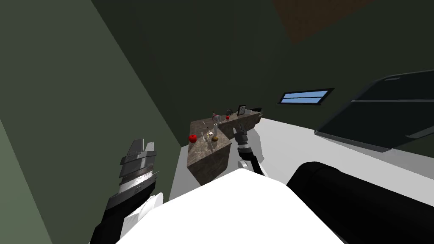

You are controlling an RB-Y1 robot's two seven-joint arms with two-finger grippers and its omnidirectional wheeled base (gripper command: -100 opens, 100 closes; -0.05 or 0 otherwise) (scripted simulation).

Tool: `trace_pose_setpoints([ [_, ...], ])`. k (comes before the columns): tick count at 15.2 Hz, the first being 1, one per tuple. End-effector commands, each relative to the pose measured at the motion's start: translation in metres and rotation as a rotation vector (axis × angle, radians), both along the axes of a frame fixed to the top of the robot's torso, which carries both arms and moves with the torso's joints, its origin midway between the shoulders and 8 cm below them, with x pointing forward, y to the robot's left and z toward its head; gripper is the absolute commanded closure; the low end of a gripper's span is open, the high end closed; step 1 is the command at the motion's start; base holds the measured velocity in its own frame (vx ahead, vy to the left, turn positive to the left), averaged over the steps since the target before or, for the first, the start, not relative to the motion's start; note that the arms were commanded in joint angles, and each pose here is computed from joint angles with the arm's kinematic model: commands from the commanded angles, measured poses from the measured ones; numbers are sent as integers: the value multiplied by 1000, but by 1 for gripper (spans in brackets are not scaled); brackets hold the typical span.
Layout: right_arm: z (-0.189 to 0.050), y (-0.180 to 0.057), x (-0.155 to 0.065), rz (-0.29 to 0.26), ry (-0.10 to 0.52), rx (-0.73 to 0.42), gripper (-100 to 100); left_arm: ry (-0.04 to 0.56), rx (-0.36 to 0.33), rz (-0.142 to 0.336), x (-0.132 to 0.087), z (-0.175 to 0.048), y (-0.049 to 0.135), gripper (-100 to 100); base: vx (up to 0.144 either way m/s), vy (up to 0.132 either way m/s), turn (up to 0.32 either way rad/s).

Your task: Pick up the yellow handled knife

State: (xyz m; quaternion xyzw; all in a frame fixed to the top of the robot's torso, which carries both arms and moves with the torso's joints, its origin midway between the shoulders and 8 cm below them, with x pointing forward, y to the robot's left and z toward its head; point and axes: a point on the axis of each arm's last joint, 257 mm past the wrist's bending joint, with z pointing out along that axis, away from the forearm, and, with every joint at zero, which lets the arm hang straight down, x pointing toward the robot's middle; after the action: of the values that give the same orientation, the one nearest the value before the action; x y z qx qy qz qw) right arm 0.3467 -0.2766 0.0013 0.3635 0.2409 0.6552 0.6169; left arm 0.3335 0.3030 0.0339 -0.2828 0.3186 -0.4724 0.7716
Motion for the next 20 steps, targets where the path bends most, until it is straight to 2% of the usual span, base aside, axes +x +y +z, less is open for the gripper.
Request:
trace_pose_setpoints([
  [1, -3, 3, 3, 19, 16, -21, -100, 0, 0, 0, 0, 0, 0, 0, -2, 1, 56],
  [10, -32, 14, 25, 112, 130, -106, -100, 0, 0, 0, 0, 0, 0, 0, -7, -3, 140],
  [13, -51, 17, 37, 150, 200, -133, -100, 0, 0, 0, 0, 0, 0, 0, -9, -2, 209],
  [14, -51, 18, 37, 156, 203, -148, -100, 0, 0, 0, 0, 0, 0, 0, -8, -5, 188],
  [15, -62, 18, 43, 172, 241, -154, -100, 0, 0, 0, 0, 0, 0, 0, -11, -3, 213],
  [16, -63, 19, 43, 179, 245, -172, -100, 0, 0, 0, 0, 0, 0, 0, -10, -5, 176],
  [17, -74, 19, 50, 193, 285, -175, -100, 0, 0, 0, 0, 0, 0, 0, -11, -4, 228],
  [19, -75, 20, 50, 201, 291, -198, -100, 0, 0, 0, 0, 0, 0, 0, -8, -5, 141],
  [20, -88, 20, 56, 218, 336, -211, -100, 0, 0, 0, 0, 0, 0, 0, -8, 1, 212],
])
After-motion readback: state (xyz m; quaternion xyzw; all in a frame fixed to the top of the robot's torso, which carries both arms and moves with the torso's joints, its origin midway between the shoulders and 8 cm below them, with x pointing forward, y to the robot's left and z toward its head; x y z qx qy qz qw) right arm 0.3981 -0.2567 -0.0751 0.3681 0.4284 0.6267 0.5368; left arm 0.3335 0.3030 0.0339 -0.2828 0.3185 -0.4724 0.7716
